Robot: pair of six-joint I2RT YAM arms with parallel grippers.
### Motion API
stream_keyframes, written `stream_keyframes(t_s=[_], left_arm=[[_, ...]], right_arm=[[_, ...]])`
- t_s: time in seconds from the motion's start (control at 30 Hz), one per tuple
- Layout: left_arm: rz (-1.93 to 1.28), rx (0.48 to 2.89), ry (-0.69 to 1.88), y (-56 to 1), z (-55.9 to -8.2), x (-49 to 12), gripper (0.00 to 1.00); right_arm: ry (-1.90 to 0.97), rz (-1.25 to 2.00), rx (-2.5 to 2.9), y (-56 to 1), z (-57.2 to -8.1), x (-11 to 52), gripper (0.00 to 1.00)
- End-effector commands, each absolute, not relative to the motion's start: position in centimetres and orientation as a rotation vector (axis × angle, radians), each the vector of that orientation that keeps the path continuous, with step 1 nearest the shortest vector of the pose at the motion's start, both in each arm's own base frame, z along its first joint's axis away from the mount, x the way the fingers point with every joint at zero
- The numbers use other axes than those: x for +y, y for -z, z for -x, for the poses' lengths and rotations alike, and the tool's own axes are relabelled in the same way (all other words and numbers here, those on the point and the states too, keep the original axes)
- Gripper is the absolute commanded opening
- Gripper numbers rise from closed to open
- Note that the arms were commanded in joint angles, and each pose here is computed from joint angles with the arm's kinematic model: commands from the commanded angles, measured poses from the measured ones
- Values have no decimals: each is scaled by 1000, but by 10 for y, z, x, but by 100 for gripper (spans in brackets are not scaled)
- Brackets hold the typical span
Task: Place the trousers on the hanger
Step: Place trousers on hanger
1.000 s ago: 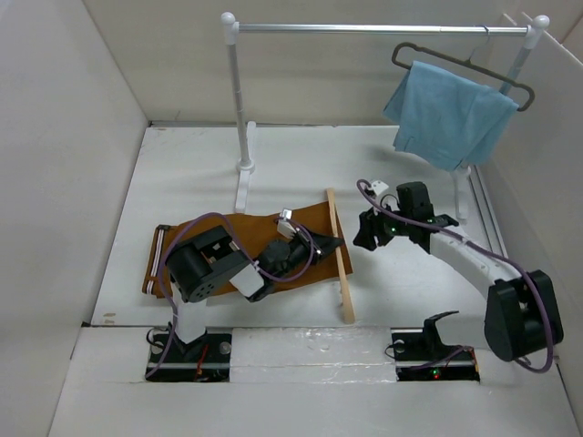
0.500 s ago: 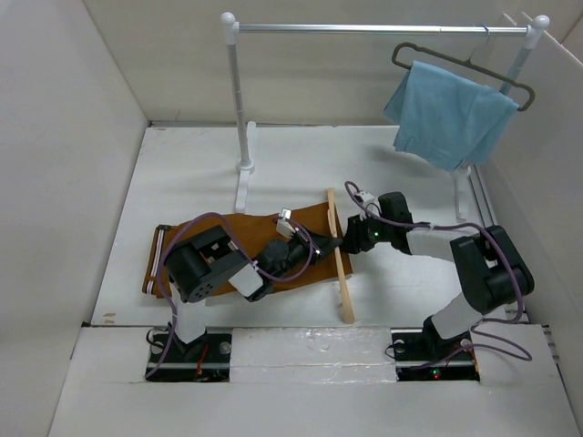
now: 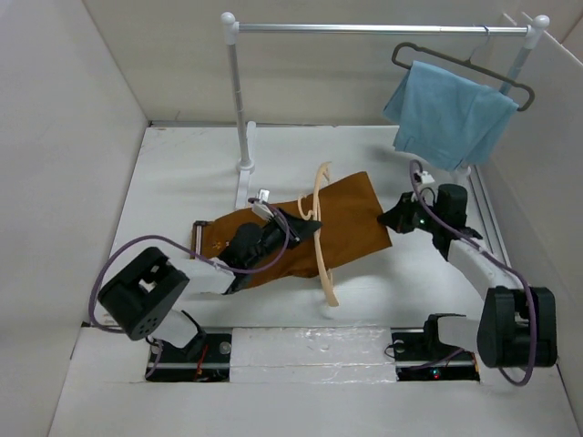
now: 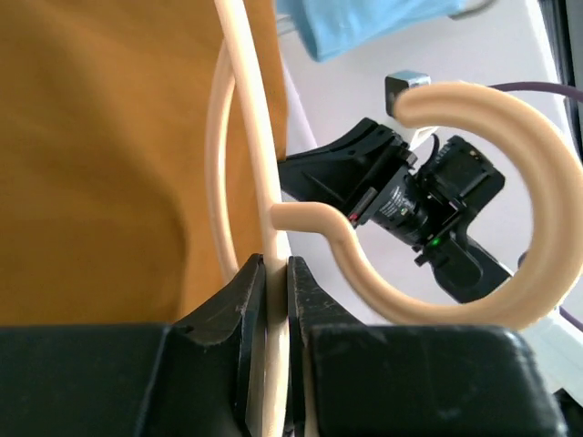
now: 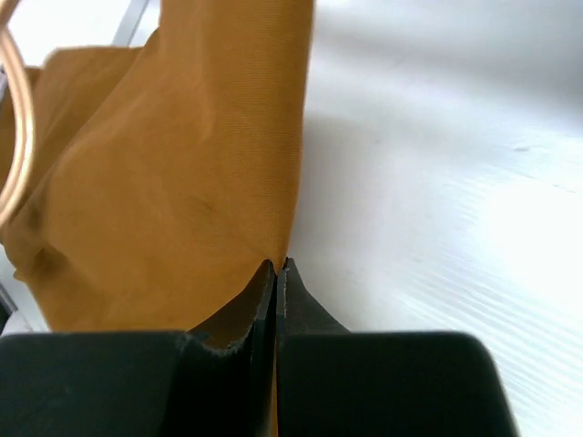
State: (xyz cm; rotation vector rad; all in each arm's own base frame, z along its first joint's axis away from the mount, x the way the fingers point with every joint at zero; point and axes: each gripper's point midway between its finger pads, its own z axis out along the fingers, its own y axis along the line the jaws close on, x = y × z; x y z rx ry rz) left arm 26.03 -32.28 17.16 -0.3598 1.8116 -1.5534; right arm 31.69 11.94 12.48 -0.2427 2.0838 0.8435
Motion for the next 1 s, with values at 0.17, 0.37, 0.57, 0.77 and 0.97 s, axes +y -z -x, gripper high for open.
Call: stream_keyframes(t_s=[0.17,0.37,0.57,0.77,0.97], left_arm=[[74,1873,1360,-184,-263,-311,0],[44,1975,1370,-164,-254,-319,0],[129,1987,1417,-154,-260,-365,0],[388,2022,1185,-132,-289,-337,0],[483,1994,1134,-133,-283,-305,0]], right_arm=[[-733,109,2122,-113,-309,64,0],[-777,114,2080,-110,-330,59,0],[-763,321,2100,-124,-339,113,0],[-695,201,2143,-118,-318,76,0],[-649,94,2122,-116,-314,33,0]])
